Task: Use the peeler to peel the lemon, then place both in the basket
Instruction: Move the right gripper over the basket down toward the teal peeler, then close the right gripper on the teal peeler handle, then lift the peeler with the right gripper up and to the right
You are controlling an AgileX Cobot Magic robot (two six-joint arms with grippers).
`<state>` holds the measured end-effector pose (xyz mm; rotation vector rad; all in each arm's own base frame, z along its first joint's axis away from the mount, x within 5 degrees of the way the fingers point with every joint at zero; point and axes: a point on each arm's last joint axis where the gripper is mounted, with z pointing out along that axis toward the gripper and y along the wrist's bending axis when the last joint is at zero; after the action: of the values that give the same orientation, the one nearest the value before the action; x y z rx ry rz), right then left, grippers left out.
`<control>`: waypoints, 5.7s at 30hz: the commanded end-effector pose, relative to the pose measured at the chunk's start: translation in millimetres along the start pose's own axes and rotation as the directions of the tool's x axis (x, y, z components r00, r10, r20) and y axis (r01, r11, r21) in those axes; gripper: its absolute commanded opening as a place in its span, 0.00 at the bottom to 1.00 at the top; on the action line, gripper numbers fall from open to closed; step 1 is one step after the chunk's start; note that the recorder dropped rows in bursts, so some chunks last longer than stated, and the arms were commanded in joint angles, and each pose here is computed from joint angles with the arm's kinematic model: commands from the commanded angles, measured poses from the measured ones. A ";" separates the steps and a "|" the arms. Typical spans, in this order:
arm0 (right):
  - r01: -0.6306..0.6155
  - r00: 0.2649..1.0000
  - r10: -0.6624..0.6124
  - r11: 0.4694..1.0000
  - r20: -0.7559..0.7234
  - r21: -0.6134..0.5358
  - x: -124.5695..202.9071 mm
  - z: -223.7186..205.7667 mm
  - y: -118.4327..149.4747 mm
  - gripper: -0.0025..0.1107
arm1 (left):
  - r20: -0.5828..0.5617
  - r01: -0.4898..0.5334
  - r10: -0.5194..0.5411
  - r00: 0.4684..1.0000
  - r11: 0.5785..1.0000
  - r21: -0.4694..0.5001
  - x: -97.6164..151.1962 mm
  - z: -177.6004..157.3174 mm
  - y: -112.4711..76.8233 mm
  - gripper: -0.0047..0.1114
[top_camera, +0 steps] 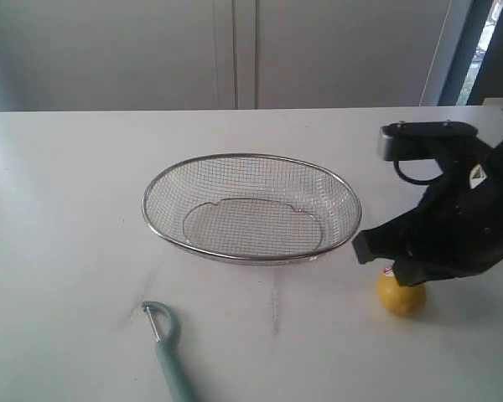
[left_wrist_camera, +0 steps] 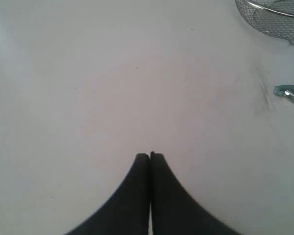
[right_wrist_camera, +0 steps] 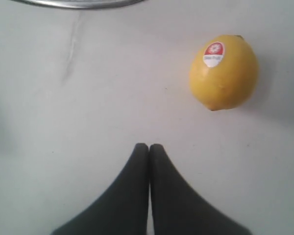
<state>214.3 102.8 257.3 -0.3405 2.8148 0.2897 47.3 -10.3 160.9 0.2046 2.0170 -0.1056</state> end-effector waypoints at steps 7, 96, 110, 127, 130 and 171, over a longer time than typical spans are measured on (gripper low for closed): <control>0.081 0.996 -0.082 0.996 -0.030 -0.037 -12.0 22.8 37.2 0.02 | -0.006 0.005 -0.005 1.000 1.000 0.002 2.7 1.0 -0.2 0.04; 0.350 0.920 -0.362 0.932 -0.150 -0.097 3.4 156.7 214.1 0.44 | -0.006 0.005 -0.005 1.000 1.000 0.002 2.7 1.0 -0.2 0.04; 0.352 0.909 -0.360 0.933 -0.209 -0.075 8.8 165.7 210.5 0.44 | -0.006 0.005 -0.005 1.000 1.000 0.002 2.7 1.0 -0.2 0.04; 0.351 0.908 -0.359 0.933 -0.217 -0.074 10.1 169.7 210.3 0.02 | -0.006 0.005 -0.005 1.000 1.000 0.002 2.7 1.0 -0.2 0.04; 0.351 0.910 -0.360 0.933 -0.208 -0.078 8.9 165.9 210.9 0.02 | -0.006 0.005 -0.005 1.000 1.000 0.002 2.7 1.0 -0.2 0.04; 0.360 0.933 -0.352 0.922 0.075 -0.144 -36.8 63.5 190.4 0.02 | -0.006 0.005 -0.005 1.000 1.000 0.002 2.7 1.0 -0.2 0.04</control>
<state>211.5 312.6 230.6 -0.8643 2.6497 0.4218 47.3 -10.3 160.9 0.2046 2.0170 -0.1056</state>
